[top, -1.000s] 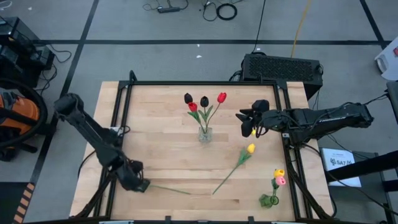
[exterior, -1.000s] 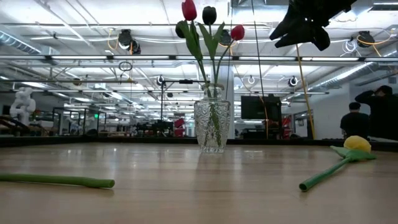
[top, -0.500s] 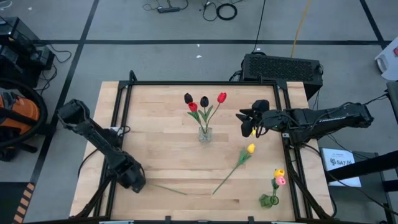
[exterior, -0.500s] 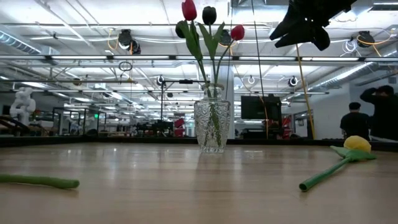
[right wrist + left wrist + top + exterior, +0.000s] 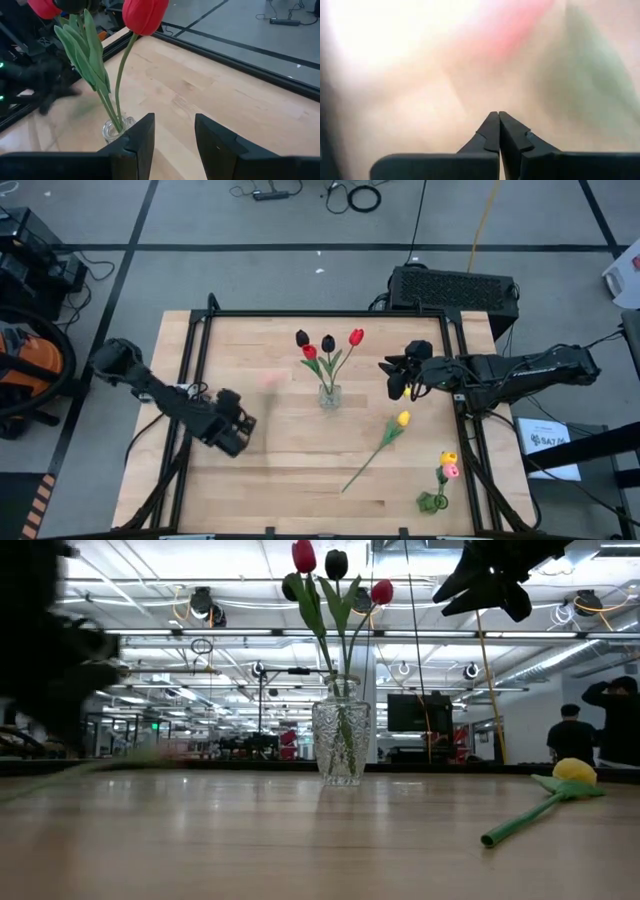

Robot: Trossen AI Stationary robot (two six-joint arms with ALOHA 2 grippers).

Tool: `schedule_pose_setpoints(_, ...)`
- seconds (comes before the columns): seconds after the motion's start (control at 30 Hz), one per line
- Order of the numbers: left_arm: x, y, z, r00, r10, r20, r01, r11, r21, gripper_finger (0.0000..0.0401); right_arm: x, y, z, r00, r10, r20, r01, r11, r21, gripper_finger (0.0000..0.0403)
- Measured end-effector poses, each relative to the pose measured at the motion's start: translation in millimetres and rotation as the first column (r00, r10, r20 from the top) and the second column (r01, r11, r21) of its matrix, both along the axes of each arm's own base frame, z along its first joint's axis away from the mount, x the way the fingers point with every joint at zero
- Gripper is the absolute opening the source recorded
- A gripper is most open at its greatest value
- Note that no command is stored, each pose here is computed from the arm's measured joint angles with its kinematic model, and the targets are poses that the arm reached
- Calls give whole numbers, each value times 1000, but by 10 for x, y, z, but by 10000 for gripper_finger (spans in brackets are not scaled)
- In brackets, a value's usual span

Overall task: Sort flowers into vase by color
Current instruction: Put the pink flower into the green vase

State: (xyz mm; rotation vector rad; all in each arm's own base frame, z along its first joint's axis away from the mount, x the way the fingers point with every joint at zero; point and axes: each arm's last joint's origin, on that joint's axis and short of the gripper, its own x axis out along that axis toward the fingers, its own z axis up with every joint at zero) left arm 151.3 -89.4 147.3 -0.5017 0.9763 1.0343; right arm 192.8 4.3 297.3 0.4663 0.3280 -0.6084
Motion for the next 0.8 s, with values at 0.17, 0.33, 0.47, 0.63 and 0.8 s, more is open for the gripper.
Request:
schedule_pose_setpoints(0.17, 136, 9, 374, 933, -119, 340, 13, 955, 298, 3, 11, 6, 7, 1000, 4, 14, -4, 1000, 3, 132)
schedule_pose_setpoints(0.33, 176, 82, 629, 934, -140, 328, 59, 968, 245, 4, 10, 11, 5, 1000, 1, 19, -2, 1000, 18, 132)
schedule_pose_setpoints(0.47, 168, 120, 743, 936, -148, 319, 97, 980, 172, 5, 10, 11, 4, 1000, 0, 21, 0, 1000, 21, 132)
schedule_pose_setpoints(0.63, 160, 154, 829, 923, -129, 362, 77, 985, 154, 5, 9, 11, 2, 1000, 1, 18, -1, 1000, 21, 132)
schedule_pose_setpoints(0.8, 175, 195, 845, 920, -104, 379, 52, 988, 147, 6, 0, 10, -14, 1000, 3, -4, -3, 1000, 18, 132)
